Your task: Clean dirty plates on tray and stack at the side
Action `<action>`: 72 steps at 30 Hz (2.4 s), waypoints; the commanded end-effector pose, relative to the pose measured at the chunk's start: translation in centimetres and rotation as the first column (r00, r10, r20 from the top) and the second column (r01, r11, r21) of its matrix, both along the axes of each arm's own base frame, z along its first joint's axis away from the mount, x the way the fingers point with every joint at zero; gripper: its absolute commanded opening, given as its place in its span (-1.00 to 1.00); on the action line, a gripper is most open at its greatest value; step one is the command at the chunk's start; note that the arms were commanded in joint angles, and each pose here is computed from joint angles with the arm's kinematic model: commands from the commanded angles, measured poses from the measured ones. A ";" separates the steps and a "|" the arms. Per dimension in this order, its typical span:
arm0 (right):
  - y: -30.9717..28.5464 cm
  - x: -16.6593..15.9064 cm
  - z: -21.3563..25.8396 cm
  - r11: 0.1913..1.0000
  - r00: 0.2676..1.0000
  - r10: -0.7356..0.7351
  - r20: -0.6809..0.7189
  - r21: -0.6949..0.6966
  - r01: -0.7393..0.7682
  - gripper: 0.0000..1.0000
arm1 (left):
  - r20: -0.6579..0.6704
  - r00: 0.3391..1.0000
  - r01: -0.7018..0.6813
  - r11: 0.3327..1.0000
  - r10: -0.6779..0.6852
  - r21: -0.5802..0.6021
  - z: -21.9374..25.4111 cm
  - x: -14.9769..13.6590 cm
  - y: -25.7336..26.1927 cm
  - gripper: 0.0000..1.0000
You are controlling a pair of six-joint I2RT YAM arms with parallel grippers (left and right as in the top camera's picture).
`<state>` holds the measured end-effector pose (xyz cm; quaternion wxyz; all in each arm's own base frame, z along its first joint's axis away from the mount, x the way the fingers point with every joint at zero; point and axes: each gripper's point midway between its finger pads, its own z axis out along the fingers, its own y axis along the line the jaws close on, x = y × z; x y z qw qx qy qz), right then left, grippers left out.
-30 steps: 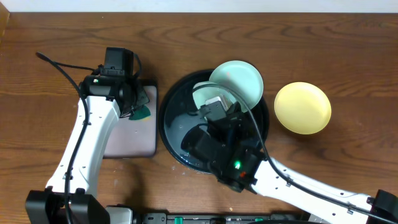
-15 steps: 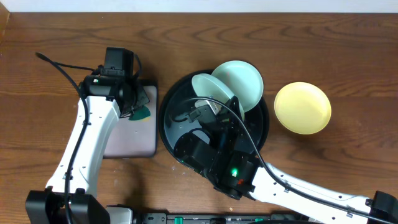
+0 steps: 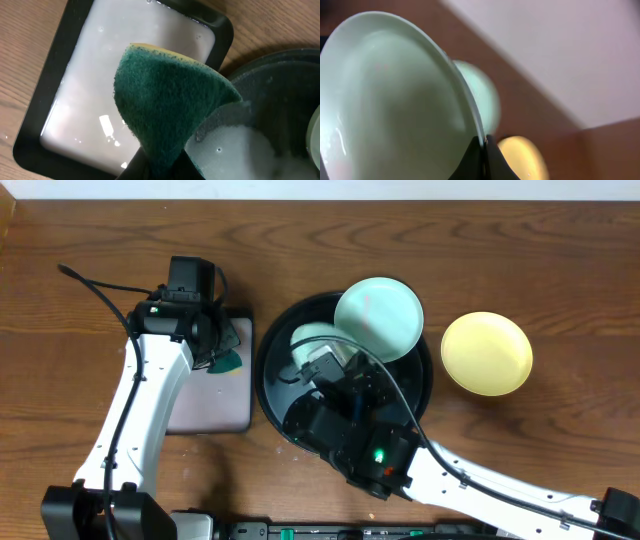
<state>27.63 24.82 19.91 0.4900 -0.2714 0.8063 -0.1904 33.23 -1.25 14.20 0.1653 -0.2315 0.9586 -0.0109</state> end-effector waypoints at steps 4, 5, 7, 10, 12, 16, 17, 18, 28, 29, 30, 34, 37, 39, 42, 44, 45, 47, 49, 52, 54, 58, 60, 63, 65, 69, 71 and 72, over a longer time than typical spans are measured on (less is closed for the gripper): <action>2.3 -0.2 -2.4 0.886 0.927 0.130 -0.352 0.461 0.050 -0.98 | 0.015 1.000 0.002 1.000 -0.002 0.013 0.6 0.2 0.3 -0.85; 2.1 0.0 -2.1 0.866 0.916 0.152 -0.371 0.497 0.058 -0.98 | 0.015 1.000 0.002 1.000 -0.002 0.014 0.6 0.2 0.3 -0.85; 1.1 0.7 -1.2 0.823 0.901 0.182 -0.394 0.562 0.080 -0.98 | 0.015 1.000 0.002 1.000 -0.002 0.014 0.6 0.2 0.3 -0.85; -1.2 2.1 0.7 0.740 0.890 0.203 -0.409 0.659 0.135 -0.98 | 0.016 1.000 0.002 1.000 -0.002 0.013 0.6 0.2 0.3 -0.85; -3.1 3.0 1.7 0.688 0.889 0.197 -0.413 0.704 0.175 -0.98 | 0.016 1.000 0.002 1.000 -0.002 0.013 0.6 0.2 0.3 -0.85; -9.7 4.9 2.4 0.627 0.899 0.049 -0.435 0.714 0.311 -0.98 | 0.016 1.000 0.002 1.000 -0.002 0.013 0.6 0.2 0.3 -0.85; -11.7 5.3 2.3 0.611 0.895 -0.005 -0.446 0.707 0.355 -0.98 | 0.016 1.000 0.002 1.000 -0.002 0.013 0.6 0.2 0.3 -0.85; -13.7 5.7 2.1 0.592 0.887 -0.058 -0.458 0.700 0.400 -0.98 | 0.016 1.000 0.002 1.000 -0.002 0.013 0.6 0.2 0.3 -0.85; -28.7 5.5 -2.3 0.387 0.685 -0.413 -0.600 0.566 0.728 -0.98 | 0.019 1.000 0.002 1.000 -0.002 0.014 0.6 0.3 0.3 -0.85; -30.1 5.4 -3.1 0.364 0.652 -0.449 -0.611 0.541 0.758 -0.98 | 0.020 1.000 0.002 1.000 -0.002 0.014 0.6 0.3 0.3 -0.85; -31.1 5.3 -3.6 0.349 0.627 -0.475 -0.617 0.522 0.778 -0.98 | 0.020 1.000 0.002 1.000 -0.002 0.013 0.6 0.4 0.3 -0.85; -33.7 4.9 -6.3 0.301 0.528 -0.542 -0.653 0.436 0.848 -0.98 | 0.023 1.000 0.002 1.000 -0.002 0.013 0.6 0.4 0.3 -0.85; -34.6 4.9 -8.2 0.290 0.476 -0.565 -0.673 0.378 0.879 -0.98 | 0.023 1.000 0.002 1.000 -0.002 0.013 0.6 0.4 0.3 -0.85; -35.0 4.9 -9.2 0.286 0.448 -0.577 -0.683 0.344 0.894 -0.98 | 0.023 1.000 0.002 1.000 -0.002 0.013 0.6 0.4 0.3 -0.85; -35.2 5.1 -10.5 0.288 0.428 -0.575 -0.697 0.317 0.904 -0.98 | 0.022 1.000 0.002 1.000 -0.002 0.013 0.6 0.4 0.3 -0.85; -35.2 5.1 -11.2 0.288 0.413 -0.574 -0.707 0.298 0.910 -0.98 | 0.022 1.000 0.002 1.000 -0.002 0.013 0.6 0.4 0.3 -0.85; -35.2 5.1 -11.5 0.288 0.407 -0.573 -0.711 0.290 0.913 -0.98 | 0.023 1.000 0.002 1.000 -0.002 0.013 0.6 0.4 0.3 -0.85; -35.2 5.0 -12.0 0.287 0.396 -0.570 -0.720 0.277 0.917 -0.98 | 0.022 1.000 0.002 1.000 -0.002 0.013 0.6 0.4 0.3 -0.85; -35.0 5.1 -12.2 0.288 0.399 -0.558 -0.728 0.281 0.916 -0.97 | 0.022 1.000 0.002 1.000 -0.002 0.013 0.6 0.4 0.3 -0.85; -34.3 5.5 -12.0 0.341 0.444 -0.514 -0.734 0.300 0.891 -0.73 | 0.023 1.000 0.002 1.000 -0.002 0.013 0.6 0.4 0.3 -0.85; -33.9 5.8 -11.6 0.355 0.461 -0.492 -0.738 0.313 0.881 -0.61 | 0.023 1.000 0.002 1.000 -0.002 0.013 0.6 0.4 0.3 -0.85; -32.1 7.3 -10.3 0.414 0.544 -0.393 -0.741 0.385 0.825 -0.53 | 0.023 1.000 0.002 1.000 -0.002 0.013 0.6 0.4 0.3 -0.85; -30.7 8.3 -9.1 0.451 0.597 -0.329 -0.731 0.434 0.780 -0.50 | 0.023 1.000 0.002 1.000 -0.002 0.013 0.6 0.4 0.3 -0.85; -28.4 9.9 -6.9 0.516 0.671 -0.240 -0.702 0.493 0.701 -0.45 | 0.022 1.000 0.002 1.000 -0.002 0.013 0.6 0.4 0.3 -0.85; -26.7 10.7 -5.4 0.566 0.709 -0.199 -0.677 0.511 0.647 -0.44 | 0.023 1.000 0.002 1.000 -0.002 0.013 0.6 0.4 0.3 -0.85; -22.7 13.0 -2.7 0.656 0.767 -0.112 -0.632 0.533 0.535 -0.44 | 0.023 1.000 0.001 1.000 -0.002 0.013 0.6 0.4 0.3 -0.85; -21.1 14.1 -2.1 0.683 0.781 -0.070 -0.621 0.541 0.491 -0.43 | 0.023 1.000 0.002 1.000 -0.002 0.013 0.6 0.4 0.3 -0.85; -20.3 14.7 -2.0 0.694 0.784 -0.050 -0.619 0.543 0.473 -0.43 | 0.022 1.000 0.001 1.000 -0.002 0.013 0.6 0.4 0.3 -0.85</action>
